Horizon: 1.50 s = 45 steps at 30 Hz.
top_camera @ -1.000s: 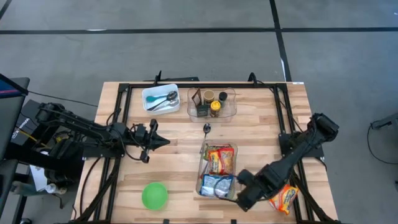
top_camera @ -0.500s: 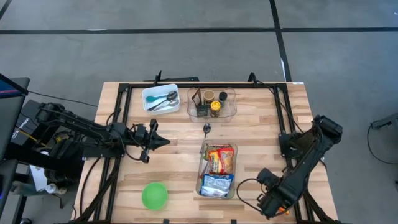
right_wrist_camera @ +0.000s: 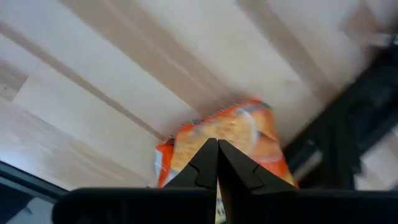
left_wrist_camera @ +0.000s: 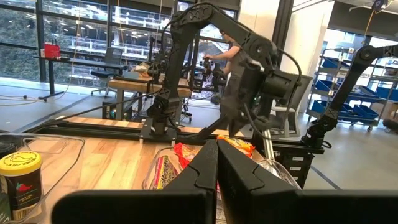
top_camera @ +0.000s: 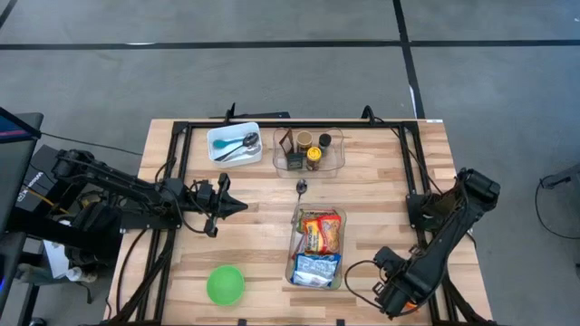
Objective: Pick & Place Food Item
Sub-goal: Put the orange noodle pack into the bottom transparent bin
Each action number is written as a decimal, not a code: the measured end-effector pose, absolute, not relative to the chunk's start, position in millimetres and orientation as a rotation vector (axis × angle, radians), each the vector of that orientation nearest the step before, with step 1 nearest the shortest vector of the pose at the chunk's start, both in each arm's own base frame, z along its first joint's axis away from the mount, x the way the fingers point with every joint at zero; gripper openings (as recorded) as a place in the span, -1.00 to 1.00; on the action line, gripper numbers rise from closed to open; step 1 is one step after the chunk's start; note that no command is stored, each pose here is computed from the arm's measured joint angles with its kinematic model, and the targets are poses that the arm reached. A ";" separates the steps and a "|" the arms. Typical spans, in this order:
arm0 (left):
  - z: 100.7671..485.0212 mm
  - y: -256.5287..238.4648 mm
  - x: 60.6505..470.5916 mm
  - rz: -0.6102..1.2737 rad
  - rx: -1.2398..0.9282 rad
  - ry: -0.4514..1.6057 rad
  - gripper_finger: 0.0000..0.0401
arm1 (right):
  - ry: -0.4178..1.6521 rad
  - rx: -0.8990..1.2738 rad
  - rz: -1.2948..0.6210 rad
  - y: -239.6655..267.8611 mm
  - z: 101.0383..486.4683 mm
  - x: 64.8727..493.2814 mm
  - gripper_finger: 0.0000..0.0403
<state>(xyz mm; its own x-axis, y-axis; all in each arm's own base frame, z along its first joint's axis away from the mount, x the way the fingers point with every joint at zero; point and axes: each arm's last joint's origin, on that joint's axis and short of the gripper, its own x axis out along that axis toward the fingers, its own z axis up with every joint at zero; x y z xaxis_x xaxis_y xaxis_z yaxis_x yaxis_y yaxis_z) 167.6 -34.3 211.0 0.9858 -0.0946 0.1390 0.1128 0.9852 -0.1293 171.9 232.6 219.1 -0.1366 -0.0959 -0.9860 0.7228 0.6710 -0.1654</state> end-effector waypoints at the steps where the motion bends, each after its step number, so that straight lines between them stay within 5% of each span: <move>1: 211.1 -34.3 167.6 -0.104 -0.137 -0.133 -1.00 | 1.562 0.529 -0.737 233.1 214.2 172.3 -0.98; 20: 211.1 -34.3 167.6 -0.105 -0.137 -0.133 -1.00 | 1.842 0.477 -0.708 204.0 176.7 168.3 -0.98; 45: 210.3 -34.4 167.7 -0.106 -0.147 -0.125 -1.00 | 1.764 0.695 -0.553 162.4 175.7 161.5 -0.98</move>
<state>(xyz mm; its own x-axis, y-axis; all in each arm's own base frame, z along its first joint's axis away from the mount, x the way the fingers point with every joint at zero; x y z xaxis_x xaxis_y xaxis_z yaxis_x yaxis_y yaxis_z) 167.7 -34.4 210.3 0.9867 -0.0955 0.1319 0.1139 0.9837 -0.1395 161.5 162.4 175.7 -0.2211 0.1803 -0.9584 0.6952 0.7183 -0.0253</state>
